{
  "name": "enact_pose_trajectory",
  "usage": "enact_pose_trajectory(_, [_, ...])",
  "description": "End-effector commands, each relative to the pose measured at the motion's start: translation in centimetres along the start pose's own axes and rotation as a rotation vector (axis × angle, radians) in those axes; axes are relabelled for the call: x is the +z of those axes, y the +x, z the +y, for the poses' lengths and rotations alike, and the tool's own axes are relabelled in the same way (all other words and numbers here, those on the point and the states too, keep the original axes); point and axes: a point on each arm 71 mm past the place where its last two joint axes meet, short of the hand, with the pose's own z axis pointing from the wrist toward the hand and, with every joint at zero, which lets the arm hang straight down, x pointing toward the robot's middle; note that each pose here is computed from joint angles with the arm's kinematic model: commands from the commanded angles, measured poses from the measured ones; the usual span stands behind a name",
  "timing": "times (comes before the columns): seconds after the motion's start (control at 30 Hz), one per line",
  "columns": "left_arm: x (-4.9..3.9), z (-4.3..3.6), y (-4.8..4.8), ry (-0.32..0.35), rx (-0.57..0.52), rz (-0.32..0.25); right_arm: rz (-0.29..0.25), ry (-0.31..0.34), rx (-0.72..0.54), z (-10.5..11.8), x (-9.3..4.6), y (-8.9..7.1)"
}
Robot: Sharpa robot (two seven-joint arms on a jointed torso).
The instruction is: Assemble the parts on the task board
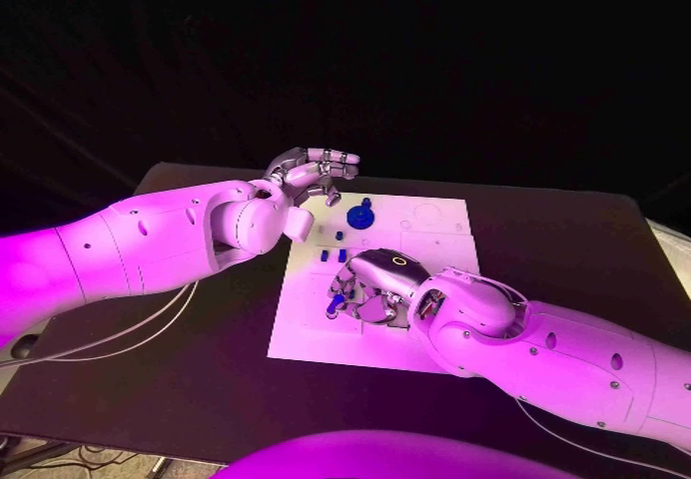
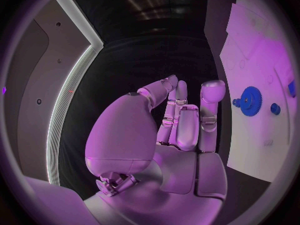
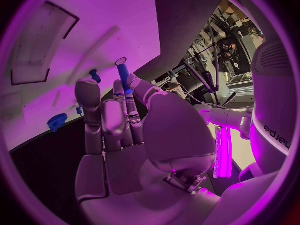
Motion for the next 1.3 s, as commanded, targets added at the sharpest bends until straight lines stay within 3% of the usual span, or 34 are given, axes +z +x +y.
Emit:
enact_pose_trajectory(0.03, [0.05,0.01,0.29,0.002,-0.010,0.023,0.026,-0.002,-0.032,0.20,0.12,0.45])
enact_pose_trajectory(0.57, [0.08,0.08,0.33,-0.001,-0.011,0.027,0.051,0.009,-0.064,0.23,0.30,1.22])
enact_pose_trajectory(1.03, [0.07,0.12,0.33,-0.003,-0.012,0.030,-0.005,0.003,-0.106,0.36,-0.26,1.05])
enact_pose_trajectory(1.3, [0.07,0.13,0.36,-0.003,-0.013,0.033,-0.006,0.002,-0.106,0.50,-0.27,1.09])
